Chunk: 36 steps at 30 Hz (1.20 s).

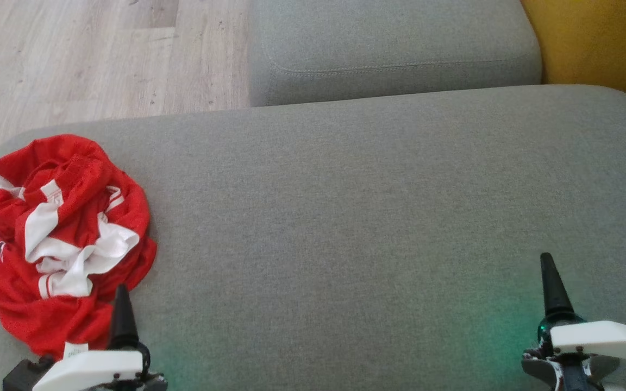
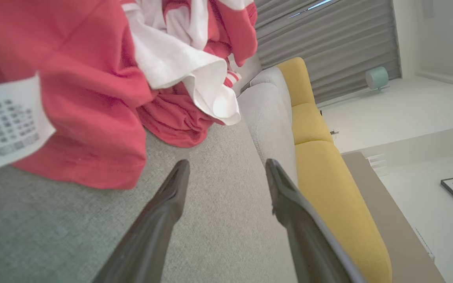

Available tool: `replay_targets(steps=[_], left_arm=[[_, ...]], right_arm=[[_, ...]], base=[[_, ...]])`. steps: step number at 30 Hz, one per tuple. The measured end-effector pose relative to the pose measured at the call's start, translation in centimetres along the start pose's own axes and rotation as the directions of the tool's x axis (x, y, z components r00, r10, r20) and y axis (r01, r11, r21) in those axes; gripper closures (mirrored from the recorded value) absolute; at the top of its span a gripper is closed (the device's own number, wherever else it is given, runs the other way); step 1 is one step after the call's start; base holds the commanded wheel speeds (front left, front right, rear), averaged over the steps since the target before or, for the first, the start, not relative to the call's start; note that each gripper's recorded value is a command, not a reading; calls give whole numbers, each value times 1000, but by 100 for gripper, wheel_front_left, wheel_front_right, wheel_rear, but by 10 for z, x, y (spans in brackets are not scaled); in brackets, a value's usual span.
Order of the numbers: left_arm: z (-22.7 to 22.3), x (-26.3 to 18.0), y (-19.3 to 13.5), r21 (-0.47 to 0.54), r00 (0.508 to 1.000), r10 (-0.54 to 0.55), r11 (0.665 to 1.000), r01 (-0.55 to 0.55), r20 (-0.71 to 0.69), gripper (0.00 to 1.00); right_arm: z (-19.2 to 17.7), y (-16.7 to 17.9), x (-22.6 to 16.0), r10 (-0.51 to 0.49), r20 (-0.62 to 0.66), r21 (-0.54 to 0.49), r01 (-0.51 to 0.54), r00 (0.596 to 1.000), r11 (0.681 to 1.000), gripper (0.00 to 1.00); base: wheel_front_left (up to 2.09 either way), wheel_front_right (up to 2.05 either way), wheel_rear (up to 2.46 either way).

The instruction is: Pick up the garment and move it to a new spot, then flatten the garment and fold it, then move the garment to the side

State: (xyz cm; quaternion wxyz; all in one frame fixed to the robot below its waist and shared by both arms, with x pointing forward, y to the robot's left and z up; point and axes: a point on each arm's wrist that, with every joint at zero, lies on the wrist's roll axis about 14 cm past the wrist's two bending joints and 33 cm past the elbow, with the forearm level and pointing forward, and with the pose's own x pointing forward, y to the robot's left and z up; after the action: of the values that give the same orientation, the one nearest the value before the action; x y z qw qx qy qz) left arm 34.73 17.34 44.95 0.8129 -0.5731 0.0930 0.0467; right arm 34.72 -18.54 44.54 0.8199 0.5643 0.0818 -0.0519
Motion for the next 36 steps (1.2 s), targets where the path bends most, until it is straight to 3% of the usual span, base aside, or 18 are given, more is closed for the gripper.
replay_targets(steps=[15,36], left_arm=[[-7,-3,-15,220,999,-39,975,39,-2,0],[-13,-8,-29,471,996,-84,879,69,11,0]], right_arm=[[-16,13,0,43,-44,-248,-52,998,967,0],[-37,36,-3,123,-99,-522,-157,987,839,0]], base=[[0,0,0],[0,0,0]])
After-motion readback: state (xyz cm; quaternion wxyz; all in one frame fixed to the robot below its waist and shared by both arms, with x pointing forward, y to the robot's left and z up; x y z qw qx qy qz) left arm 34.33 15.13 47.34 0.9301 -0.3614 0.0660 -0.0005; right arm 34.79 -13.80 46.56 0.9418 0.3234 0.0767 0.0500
